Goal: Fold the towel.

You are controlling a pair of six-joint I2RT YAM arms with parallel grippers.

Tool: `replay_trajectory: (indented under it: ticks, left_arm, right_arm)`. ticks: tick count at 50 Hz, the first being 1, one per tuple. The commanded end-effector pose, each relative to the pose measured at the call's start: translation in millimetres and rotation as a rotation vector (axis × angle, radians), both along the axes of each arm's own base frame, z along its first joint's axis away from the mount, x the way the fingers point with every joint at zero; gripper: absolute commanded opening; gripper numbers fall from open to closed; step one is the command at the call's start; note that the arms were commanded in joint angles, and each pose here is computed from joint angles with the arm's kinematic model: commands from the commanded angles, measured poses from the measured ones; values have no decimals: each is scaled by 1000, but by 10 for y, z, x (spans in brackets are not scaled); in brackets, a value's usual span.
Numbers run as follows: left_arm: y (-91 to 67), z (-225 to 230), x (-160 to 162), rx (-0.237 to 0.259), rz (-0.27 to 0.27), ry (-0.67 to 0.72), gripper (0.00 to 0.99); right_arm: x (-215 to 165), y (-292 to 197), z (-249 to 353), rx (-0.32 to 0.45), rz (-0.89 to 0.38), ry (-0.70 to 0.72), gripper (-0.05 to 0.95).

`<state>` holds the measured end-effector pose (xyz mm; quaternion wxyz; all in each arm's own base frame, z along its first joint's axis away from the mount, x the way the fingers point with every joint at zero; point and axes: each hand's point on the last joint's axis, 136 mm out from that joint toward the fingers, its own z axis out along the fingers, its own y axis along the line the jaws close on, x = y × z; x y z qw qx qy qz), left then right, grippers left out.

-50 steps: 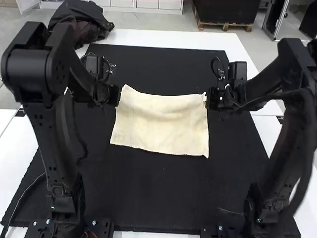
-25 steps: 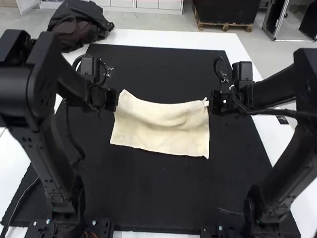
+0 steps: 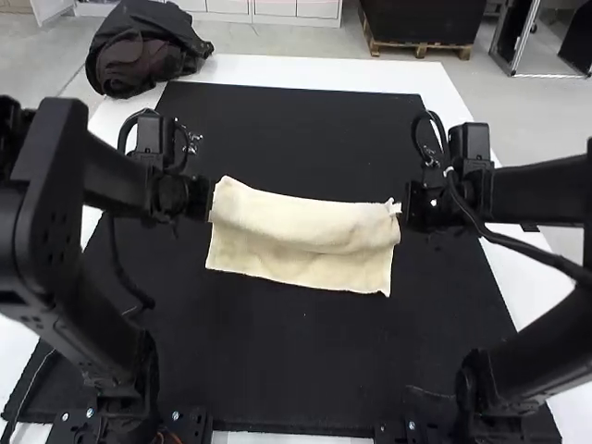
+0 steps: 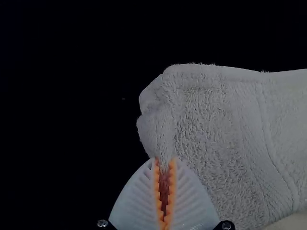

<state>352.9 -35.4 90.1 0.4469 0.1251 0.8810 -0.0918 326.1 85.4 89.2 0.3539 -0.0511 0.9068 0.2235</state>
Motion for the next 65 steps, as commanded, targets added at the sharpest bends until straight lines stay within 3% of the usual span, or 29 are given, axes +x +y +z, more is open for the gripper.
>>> replay_trajectory:
  ticks: [1, 43, 45, 48, 51, 53, 56, 58, 65]
  left_arm:
    - [15, 85, -49, 4, -3, -31, 25]
    - [54, -327, -419, 34, 27, -26, 33]
    - [62, -326, -411, 37, 31, -29, 105]
    - [73, -329, -403, 41, 36, -30, 308]
    - [83, -337, -401, 46, 40, -29, 439]
    - [83, -335, -397, 46, 40, -30, 564]
    - [85, -342, -395, 45, 40, -27, 826]
    - [98, -331, -386, 46, 44, -33, 939]
    - [112, -249, -328, 42, 54, -69, 969]
  right_arm:
    - [-64, -48, 69, 1, 7, -22, -25]
    - [-401, -45, -514, -15, 26, 146, -21]
    - [-383, -63, -534, -20, 19, 144, -13]
    - [-363, -96, -551, -31, 6, 144, 125]
    - [-357, -122, -576, -45, -4, 147, 159]
    - [-352, -134, -583, -51, -9, 147, 256]
    - [-336, -151, -580, -59, -16, 141, 349]
    - [-330, -166, -583, -66, -22, 140, 418]
    - [-321, -180, -581, -71, -26, 137, 628]
